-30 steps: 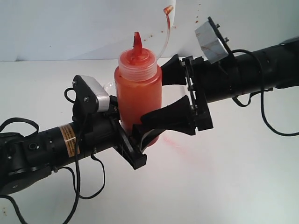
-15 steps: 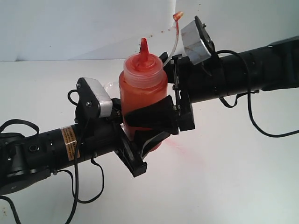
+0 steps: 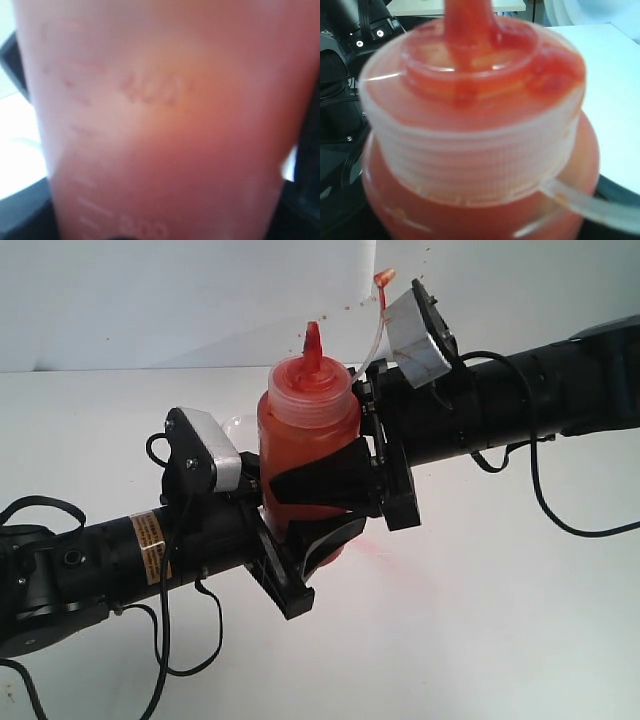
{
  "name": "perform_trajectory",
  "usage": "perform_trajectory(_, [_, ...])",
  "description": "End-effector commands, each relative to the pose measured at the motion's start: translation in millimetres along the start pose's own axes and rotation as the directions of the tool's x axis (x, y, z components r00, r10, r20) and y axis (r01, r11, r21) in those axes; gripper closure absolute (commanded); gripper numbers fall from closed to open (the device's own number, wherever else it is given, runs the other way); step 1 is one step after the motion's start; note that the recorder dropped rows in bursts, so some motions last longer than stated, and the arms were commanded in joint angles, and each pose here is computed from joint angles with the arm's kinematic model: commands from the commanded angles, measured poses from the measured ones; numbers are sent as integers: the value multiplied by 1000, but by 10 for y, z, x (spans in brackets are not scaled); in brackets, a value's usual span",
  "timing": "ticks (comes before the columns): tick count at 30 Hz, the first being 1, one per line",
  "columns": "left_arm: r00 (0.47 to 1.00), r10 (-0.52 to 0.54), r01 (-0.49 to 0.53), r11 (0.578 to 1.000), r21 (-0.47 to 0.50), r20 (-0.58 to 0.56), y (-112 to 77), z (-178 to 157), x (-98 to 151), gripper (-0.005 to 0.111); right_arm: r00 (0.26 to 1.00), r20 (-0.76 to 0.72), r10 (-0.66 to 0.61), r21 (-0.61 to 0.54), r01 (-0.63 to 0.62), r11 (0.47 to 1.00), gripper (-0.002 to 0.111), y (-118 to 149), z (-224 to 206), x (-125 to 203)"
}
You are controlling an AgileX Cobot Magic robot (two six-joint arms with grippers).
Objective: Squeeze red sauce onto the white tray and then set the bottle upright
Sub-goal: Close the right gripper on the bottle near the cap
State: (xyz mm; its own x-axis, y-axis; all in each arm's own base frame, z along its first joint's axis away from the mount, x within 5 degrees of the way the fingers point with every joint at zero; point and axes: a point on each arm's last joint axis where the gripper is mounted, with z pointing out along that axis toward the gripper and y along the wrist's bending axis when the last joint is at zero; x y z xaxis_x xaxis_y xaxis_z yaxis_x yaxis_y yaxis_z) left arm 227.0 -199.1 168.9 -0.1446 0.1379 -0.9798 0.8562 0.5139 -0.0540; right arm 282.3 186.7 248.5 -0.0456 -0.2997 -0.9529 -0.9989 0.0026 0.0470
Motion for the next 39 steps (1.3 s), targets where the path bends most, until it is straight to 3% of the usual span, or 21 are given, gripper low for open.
perform_trajectory(1, [998,5,-6,1000,11,55,-5,2,-71,106,1000,-9,-15,16,15,1000,108,-1,-4,9])
perform_trajectory(8, [1000,12,-12,1000,1,19,4,3,-38,97,1000,-9,-15,16,15,1000,108,-1,-4,9])
perform_trajectory(11, [1000,12,-12,1000,-3,6,8,3,-26,87,1000,-9,-17,16,17,1000,108,-1,-4,9])
perform_trajectory(14, [1000,12,-12,1000,-3,6,8,3,-26,68,1000,-9,-17,16,17,1000,108,-1,-4,9])
perform_trajectory(20, [1000,12,-12,1000,-3,6,8,3,-26,2,1000,6,-10,23,9,1000,108,-8,-4,-4])
perform_trajectory(27, [1000,10,-10,1000,-7,-4,11,1,-22,2,1000,7,-7,34,7,999,108,-18,-4,-5])
perform_trajectory(33, [990,11,-20,998,-62,-139,50,-44,34,2,999,-34,-4,111,8,994,108,-88,-10,31])
perform_trajectory(37, [972,-81,55,991,-120,-222,66,-108,66,2,999,-43,-4,123,9,992,108,-99,-11,39])
perform_trajectory(39, [966,-78,47,990,-131,-247,58,-157,57,2,999,-52,-2,142,9,990,108,-119,-20,49])
